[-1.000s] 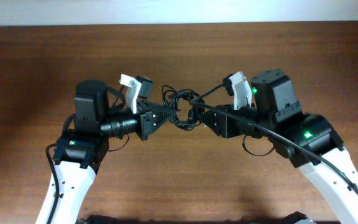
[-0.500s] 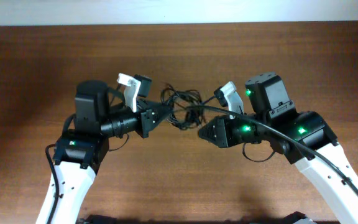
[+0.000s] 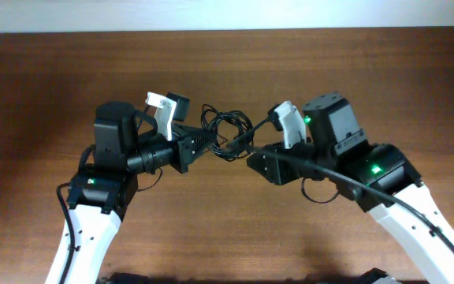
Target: Untangle cables
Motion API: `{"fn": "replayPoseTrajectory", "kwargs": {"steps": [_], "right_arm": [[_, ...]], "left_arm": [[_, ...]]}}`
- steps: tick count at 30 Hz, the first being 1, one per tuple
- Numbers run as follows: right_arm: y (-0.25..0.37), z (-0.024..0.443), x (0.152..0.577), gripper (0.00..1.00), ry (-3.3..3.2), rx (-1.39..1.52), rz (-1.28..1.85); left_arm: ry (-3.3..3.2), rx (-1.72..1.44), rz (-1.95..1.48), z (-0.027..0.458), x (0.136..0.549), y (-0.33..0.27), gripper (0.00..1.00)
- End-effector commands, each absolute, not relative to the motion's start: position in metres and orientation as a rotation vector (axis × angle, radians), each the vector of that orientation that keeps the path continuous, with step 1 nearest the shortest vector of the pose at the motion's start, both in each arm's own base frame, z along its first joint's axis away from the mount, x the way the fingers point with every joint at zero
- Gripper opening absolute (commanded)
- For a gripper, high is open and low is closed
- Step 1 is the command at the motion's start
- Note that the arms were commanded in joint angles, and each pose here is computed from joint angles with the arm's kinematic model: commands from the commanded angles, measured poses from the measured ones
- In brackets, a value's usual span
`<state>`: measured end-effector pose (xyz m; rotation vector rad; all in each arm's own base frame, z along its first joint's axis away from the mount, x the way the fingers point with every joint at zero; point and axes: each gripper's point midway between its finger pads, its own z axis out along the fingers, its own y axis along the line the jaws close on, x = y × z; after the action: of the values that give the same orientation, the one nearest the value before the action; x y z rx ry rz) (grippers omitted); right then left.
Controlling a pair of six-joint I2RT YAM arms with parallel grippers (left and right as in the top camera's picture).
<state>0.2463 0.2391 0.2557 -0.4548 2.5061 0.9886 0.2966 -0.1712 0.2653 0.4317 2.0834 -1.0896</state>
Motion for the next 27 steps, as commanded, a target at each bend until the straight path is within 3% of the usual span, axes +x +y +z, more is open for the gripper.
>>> {"fn": "replayPoseTrajectory", "kwargs": {"steps": [1, 4, 13, 18, 27], "right_arm": [[0.231, 0.247, 0.257, 0.25, 2.488, -0.468, 0.78], [0.23, 0.247, 0.26, 0.2, 2.481, -0.462, 0.769], [0.24, 0.247, 0.26, 0.19, 2.476, -0.488, 0.831], [0.244, 0.243, 0.26, 0.04, 2.491, -0.498, 0.854], [0.295, 0.313, 0.229, 0.04, 2.24, -0.654, 1.426]], "left_arm": [[2.062, 0.443, -1.083, 0.272, 0.295, -0.17, 0.0], [2.072, 0.439, -1.086, 0.27, 0.294, -0.17, 0.0], [2.085, 0.406, -1.107, 0.27, 0.294, -0.17, 0.0], [2.088, 0.399, -1.112, 0.27, 0.294, -0.171, 0.0], [2.105, 0.369, -1.064, 0.266, 0.299, -0.166, 0.0]]}}
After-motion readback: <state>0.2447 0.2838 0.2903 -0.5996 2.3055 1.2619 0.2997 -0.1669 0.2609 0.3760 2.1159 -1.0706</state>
